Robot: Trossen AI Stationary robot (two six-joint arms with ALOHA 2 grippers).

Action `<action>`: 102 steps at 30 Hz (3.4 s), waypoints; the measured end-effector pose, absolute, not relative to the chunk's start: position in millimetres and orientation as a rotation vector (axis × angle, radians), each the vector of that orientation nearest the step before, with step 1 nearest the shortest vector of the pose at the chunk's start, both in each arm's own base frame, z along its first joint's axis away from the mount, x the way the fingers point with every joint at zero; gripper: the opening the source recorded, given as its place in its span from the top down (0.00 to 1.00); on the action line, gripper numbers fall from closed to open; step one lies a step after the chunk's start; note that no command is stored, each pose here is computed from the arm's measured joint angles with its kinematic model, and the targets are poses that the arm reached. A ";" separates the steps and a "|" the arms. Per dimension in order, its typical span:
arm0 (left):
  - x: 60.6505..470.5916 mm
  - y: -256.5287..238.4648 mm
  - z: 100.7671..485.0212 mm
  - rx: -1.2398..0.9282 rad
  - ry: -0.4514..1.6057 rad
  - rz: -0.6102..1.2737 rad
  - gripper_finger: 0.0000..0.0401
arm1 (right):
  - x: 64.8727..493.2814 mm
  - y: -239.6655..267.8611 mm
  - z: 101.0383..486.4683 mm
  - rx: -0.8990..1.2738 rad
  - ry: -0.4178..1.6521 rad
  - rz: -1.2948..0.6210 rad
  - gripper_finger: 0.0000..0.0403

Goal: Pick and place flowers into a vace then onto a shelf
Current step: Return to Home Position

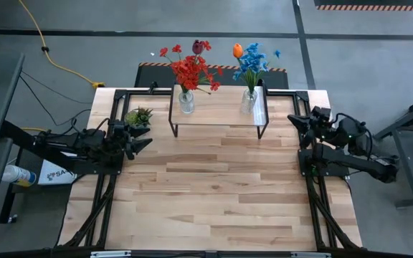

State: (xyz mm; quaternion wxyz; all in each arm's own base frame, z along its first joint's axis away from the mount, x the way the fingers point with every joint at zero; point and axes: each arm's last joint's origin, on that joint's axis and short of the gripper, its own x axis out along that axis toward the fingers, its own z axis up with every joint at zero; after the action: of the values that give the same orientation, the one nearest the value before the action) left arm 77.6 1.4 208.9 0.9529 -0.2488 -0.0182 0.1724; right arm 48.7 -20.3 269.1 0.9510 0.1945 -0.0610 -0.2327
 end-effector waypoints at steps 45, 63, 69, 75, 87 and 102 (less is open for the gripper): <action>83.6 2.4 179.9 -0.403 0.059 0.449 0.09 | 85.0 -33.4 182.2 0.325 -0.040 -0.570 1.00; 90.5 0.6 175.7 -0.296 -0.023 0.401 0.09 | 89.8 -30.5 173.7 0.278 -0.051 -0.529 1.00; 91.0 0.0 175.5 -0.211 -0.005 0.379 0.09 | 90.4 -29.0 173.6 0.218 -0.031 -0.508 1.00; 92.2 -1.5 174.7 -0.147 0.021 0.327 0.09 | 90.7 -27.6 173.3 0.147 -0.006 -0.490 1.00; 99.1 -3.4 166.9 -0.138 0.117 0.307 0.09 | 92.0 -24.7 172.4 0.065 0.028 -0.393 0.99; 99.6 -4.1 169.2 -0.189 0.082 0.282 0.09 | 91.8 -25.2 172.8 0.198 -0.006 -0.411 0.98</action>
State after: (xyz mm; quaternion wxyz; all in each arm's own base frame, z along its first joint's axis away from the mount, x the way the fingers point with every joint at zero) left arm 99.6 -4.1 169.2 0.9848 -0.0939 0.0406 0.1402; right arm 91.8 -25.2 172.8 0.9740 0.0984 -0.0030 -0.2039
